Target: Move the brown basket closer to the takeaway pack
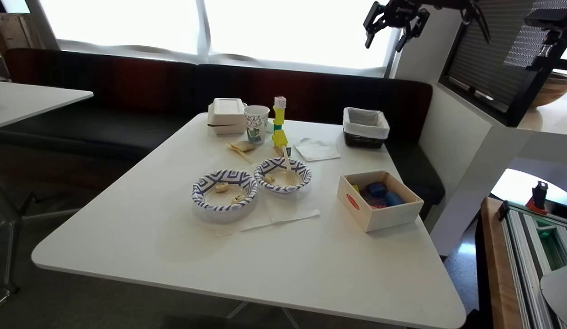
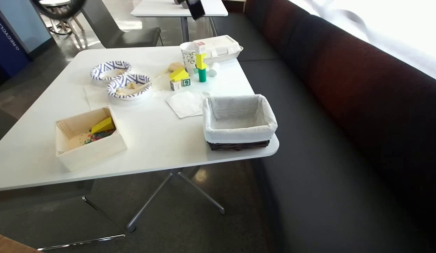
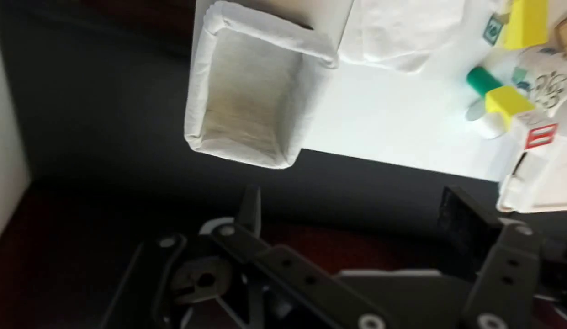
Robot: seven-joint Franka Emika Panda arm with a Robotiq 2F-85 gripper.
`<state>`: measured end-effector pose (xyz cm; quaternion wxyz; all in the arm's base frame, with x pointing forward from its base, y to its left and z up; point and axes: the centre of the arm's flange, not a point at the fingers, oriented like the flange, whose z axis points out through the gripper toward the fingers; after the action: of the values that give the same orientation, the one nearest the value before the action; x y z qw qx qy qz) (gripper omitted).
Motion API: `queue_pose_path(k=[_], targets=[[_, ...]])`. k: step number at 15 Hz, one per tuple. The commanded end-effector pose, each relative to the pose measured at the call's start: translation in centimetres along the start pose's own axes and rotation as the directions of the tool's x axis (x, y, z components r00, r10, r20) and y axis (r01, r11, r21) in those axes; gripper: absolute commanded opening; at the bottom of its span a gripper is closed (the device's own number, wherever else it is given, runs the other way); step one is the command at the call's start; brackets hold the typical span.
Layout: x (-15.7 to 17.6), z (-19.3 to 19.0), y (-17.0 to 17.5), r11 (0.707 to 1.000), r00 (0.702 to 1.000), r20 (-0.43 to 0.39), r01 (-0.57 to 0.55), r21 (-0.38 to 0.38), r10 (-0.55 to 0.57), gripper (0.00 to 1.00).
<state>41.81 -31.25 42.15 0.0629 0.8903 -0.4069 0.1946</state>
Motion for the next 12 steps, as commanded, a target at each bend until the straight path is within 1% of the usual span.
queue_pose_path(k=[1, 3, 4, 6, 7, 11, 12], targets=[[0.0, 6.3, 2.5, 0.981, 0.983, -0.046, -0.18, -0.076, 0.177, 1.0], [-0.4, 9.3, 3.8, 0.955, 0.964, -0.072, -0.266, -0.135, 0.258, 1.0], [-0.2, 6.4, 4.0, 0.979, 0.982, -0.041, -0.189, -0.079, 0.186, 1.0], [-0.5, 8.7, 5.2, 0.966, 0.972, -0.05, -0.233, -0.111, 0.229, 1.0], [-0.5, 9.2, 5.2, 0.964, 0.971, -0.049, -0.24, -0.117, 0.235, 1.0], [0.0, 9.0, 5.1, 0.962, 0.969, -0.059, -0.246, -0.115, 0.241, 1.0], [0.2, 9.9, 5.1, 0.961, 0.966, -0.068, -0.255, -0.109, 0.249, 1.0]])
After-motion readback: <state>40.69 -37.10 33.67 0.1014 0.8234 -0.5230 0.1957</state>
